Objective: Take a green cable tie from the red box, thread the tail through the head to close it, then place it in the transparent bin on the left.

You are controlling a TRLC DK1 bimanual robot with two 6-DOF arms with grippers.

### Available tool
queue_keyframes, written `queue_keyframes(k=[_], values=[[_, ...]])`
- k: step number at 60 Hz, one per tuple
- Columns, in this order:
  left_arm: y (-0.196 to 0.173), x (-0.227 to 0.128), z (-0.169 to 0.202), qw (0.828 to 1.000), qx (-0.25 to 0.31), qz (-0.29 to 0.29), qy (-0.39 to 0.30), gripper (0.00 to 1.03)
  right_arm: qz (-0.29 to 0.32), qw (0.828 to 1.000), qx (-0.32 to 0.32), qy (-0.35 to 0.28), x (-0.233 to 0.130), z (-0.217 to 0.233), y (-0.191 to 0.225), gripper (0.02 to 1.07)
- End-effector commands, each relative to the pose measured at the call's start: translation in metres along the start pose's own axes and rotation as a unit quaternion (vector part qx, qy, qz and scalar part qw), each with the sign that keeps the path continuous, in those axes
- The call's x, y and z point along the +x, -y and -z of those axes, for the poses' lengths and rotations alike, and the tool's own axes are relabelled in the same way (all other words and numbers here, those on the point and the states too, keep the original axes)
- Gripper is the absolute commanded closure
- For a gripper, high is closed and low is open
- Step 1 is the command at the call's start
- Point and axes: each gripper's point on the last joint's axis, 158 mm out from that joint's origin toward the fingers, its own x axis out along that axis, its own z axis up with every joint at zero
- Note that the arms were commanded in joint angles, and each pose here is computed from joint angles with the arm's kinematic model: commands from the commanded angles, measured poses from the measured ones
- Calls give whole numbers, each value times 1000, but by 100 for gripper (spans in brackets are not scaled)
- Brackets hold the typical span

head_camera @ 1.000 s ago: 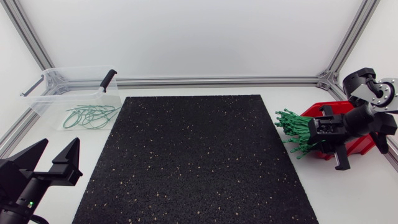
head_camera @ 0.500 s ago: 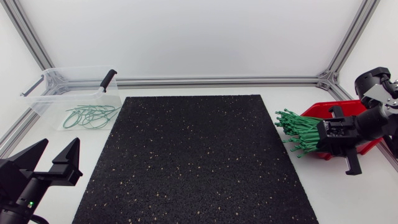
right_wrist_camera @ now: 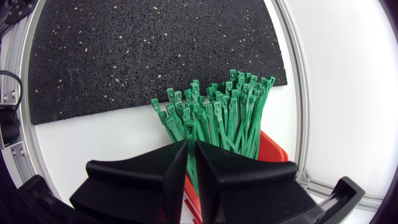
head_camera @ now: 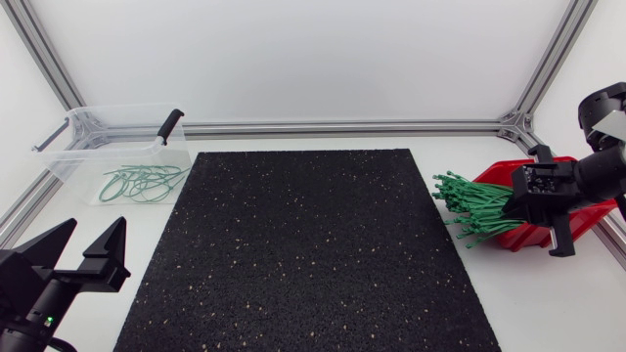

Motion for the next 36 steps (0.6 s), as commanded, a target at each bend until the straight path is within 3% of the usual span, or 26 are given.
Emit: queue_keyframes(k=[1, 36], values=[[-1, 2, 27, 999, -6, -1, -35, 4, 14, 1000, 4, 8, -5, -7, 9, 91], [-2, 2, 28, 999, -7, -3, -36, 4, 26, 999, 9, 43, -9, -47, 10, 92]])
